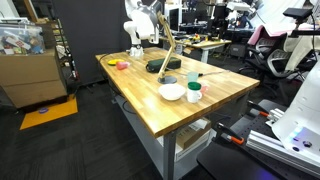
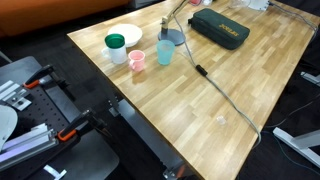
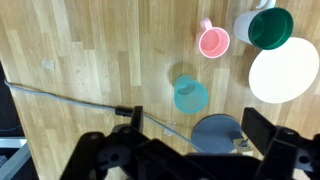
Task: Turn off the desk lamp switch
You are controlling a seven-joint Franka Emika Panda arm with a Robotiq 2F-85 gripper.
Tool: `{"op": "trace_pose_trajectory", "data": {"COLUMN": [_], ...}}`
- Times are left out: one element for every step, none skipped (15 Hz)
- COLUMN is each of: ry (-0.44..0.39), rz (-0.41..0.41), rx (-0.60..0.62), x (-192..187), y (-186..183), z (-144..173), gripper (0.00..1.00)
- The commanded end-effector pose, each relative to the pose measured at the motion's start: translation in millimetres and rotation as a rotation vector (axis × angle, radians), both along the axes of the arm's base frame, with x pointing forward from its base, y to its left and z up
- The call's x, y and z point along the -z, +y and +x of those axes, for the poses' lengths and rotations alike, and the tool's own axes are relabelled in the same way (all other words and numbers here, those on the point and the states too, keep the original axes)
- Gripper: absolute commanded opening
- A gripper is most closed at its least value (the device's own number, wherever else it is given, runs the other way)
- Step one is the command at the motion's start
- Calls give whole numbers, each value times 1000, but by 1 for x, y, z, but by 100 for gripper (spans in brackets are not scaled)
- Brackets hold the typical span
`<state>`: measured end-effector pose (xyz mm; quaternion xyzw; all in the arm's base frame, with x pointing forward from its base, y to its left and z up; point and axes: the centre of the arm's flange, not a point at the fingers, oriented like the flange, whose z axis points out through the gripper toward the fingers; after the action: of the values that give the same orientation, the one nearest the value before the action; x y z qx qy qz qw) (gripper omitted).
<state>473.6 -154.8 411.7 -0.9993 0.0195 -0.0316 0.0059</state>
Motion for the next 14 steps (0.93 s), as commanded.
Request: {"op": "trace_pose_trajectory", "data": {"ry": [37,44,51,36,42,45,47,45,44,44,44,44,44,44], "rz": [18,16,7,0,-4,-8,-9,-9,-9,-9,-9,-9,-9,-9], "rx": [11,18,22,16,16,16,16,17,17,17,17,17,17,17], "x": [15,21,25,25,29,32,33,32,31,30,30,30,30,30], "y": [-12,-14,-16,-8,-10,-11,-12,-12,-12,-12,-12,-12,-12,-12], "z": [42,51,59,37,46,51,53,53,53,53,53,52,52,52], "gripper": [100,100,100,100,100,100,100,100,100,100,100,100,100,100]}}
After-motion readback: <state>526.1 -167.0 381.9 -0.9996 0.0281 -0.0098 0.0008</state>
